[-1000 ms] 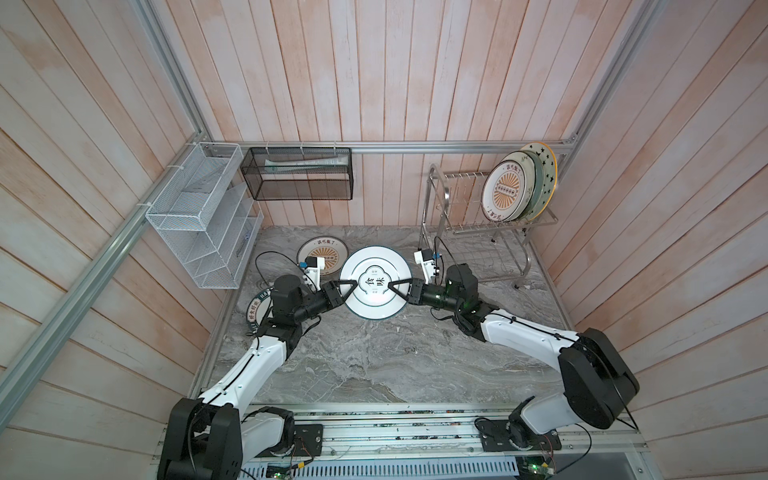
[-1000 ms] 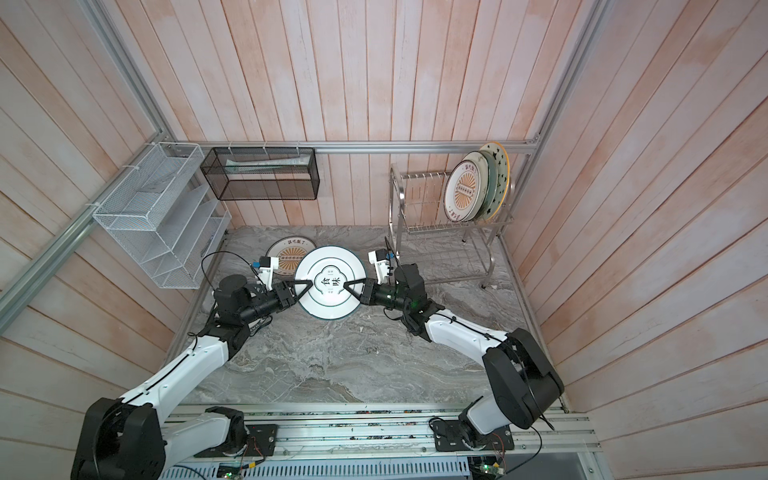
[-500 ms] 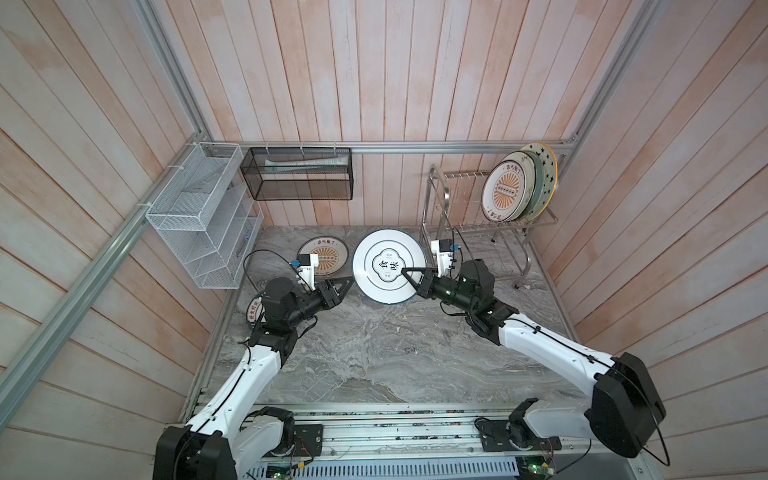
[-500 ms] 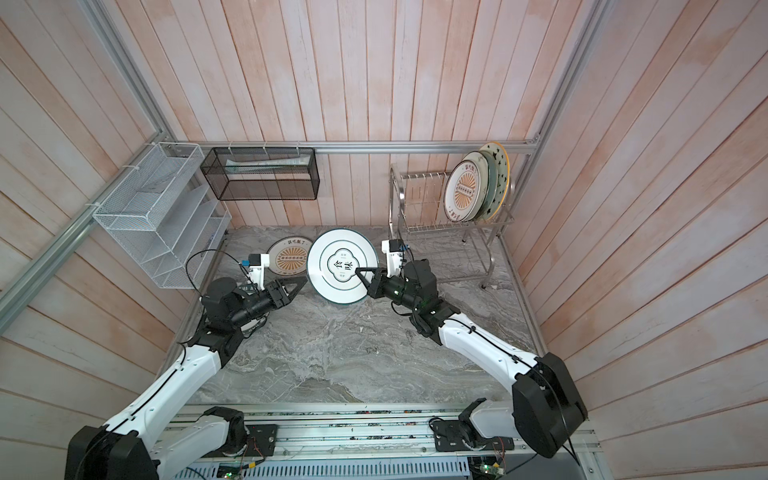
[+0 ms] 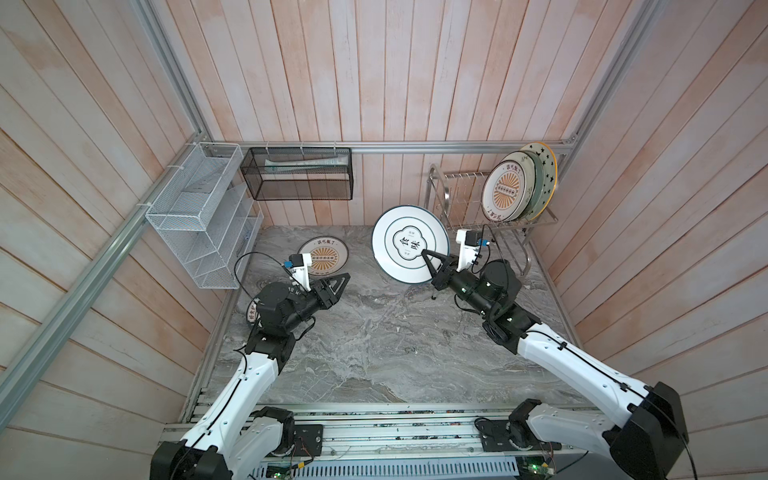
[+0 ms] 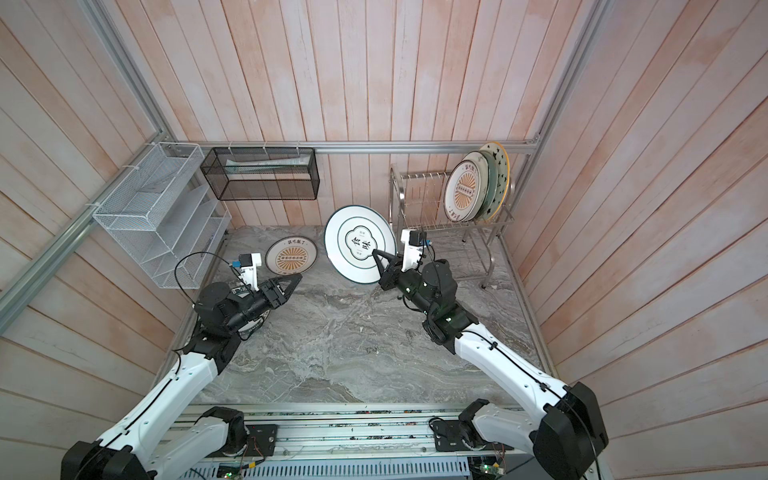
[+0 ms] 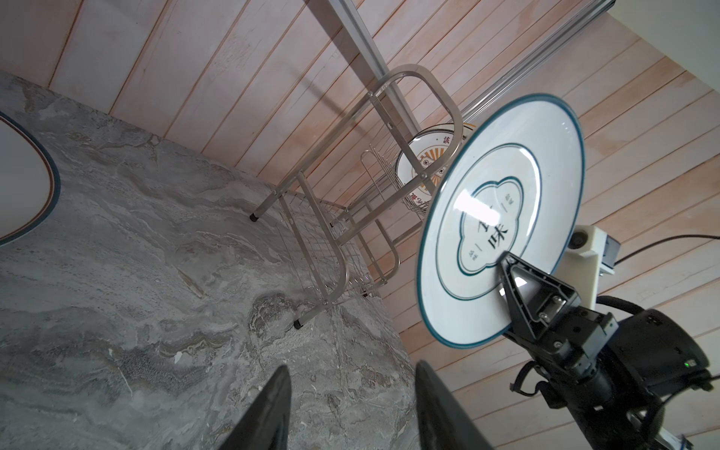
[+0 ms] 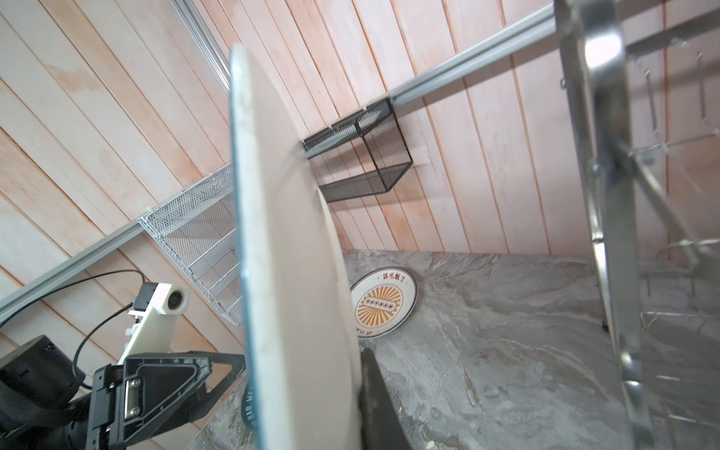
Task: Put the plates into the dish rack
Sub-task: 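Lift the upright white plate with the right gripper and carry it toward the dish rack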
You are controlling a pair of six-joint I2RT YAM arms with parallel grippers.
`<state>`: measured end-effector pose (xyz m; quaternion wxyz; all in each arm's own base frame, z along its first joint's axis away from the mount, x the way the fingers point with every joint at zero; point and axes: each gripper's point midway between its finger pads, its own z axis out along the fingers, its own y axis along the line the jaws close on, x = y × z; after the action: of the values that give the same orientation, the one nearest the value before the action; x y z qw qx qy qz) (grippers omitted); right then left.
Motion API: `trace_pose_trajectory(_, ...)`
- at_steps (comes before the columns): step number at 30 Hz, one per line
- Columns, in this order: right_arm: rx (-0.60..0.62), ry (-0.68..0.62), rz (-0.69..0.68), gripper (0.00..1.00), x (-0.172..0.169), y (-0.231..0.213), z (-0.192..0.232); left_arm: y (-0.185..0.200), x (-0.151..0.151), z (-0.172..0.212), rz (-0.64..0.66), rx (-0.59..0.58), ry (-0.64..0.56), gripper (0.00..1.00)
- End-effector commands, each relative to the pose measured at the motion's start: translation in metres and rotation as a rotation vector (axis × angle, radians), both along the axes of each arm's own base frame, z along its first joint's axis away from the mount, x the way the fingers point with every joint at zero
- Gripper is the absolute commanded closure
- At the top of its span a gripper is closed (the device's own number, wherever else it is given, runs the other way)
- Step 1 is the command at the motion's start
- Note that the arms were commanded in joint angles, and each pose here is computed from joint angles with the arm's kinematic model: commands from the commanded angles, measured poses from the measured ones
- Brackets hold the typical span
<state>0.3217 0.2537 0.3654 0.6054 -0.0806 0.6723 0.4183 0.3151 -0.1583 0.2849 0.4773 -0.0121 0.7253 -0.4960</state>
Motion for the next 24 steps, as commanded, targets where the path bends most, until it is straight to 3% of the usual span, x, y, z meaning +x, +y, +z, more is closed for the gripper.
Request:
trace_pose_trajectory(1,0.082,-0.21,-0.1,1.0,-0.006,-0.029,0.064,-0.002,0.001,-0.001,-0.003,-0.009,0.003,0.47)
trace_pose_trajectory(7,0.064,-0.33,-0.232,1.0,-0.002,-0.065,0.109,-0.008,0.0,-0.001,-0.03,0.003,0.013,0.47)
trace_pose_trajectory(24,-0.088,-0.404,-0.505,1.0,0.055,-0.182,0.18,-0.005,-0.007,-0.004,-0.014,0.047,-0.006,0.47)
